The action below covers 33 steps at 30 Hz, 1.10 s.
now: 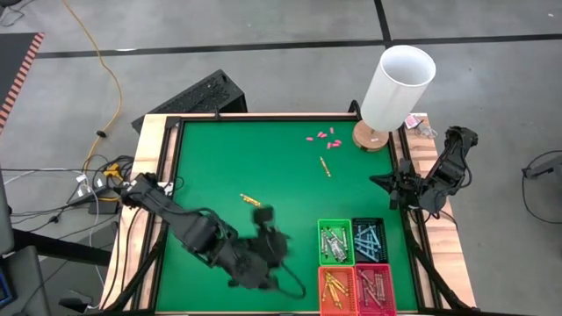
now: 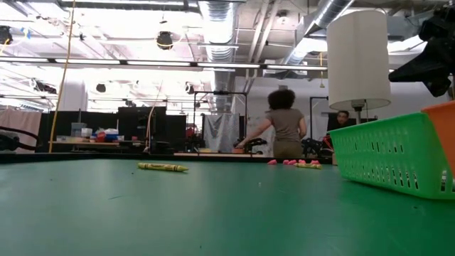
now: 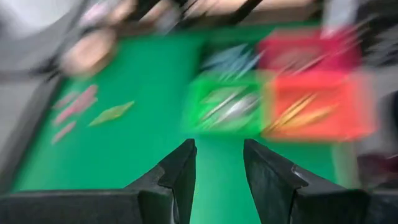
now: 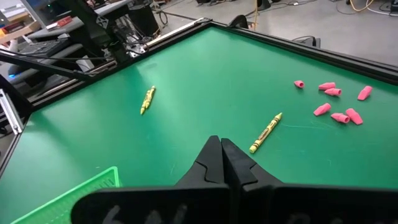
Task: Sort crayons
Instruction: Put the light green crayon into the orange bin
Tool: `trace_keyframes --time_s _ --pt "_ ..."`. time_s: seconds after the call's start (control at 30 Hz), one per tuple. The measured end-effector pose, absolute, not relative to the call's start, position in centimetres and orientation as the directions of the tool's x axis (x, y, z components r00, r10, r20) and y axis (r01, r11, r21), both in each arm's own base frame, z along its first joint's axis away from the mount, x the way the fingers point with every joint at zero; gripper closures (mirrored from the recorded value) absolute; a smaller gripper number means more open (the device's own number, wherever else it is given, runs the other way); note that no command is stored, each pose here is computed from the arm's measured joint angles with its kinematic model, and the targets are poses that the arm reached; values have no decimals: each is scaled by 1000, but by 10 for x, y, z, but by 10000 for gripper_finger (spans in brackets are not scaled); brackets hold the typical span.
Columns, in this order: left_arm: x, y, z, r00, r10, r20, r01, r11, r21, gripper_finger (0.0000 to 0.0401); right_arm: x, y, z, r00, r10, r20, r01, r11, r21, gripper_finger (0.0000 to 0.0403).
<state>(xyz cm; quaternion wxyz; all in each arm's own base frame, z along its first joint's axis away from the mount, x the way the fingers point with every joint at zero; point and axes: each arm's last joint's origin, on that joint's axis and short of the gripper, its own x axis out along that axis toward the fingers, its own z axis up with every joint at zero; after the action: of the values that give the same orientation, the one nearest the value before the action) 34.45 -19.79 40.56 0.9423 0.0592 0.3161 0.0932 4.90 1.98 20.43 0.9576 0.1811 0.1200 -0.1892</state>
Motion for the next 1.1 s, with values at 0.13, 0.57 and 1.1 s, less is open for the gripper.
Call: trace_keyframes --time_s 0.13,0.57,1.1 --pt "365 -228 398 900 -56 -431 113 988 108 278 49 20 204 899 -319 -299 406 863 300 403" --pt "356 -224 325 866 -90 -492 146 986 76 278 49 20 204 900 -319 -299 406 863 301 403" --pt "277 -112 245 953 141 -269 -195 962 -189 278 49 20 204 899 -320 -298 407 862 301 403"
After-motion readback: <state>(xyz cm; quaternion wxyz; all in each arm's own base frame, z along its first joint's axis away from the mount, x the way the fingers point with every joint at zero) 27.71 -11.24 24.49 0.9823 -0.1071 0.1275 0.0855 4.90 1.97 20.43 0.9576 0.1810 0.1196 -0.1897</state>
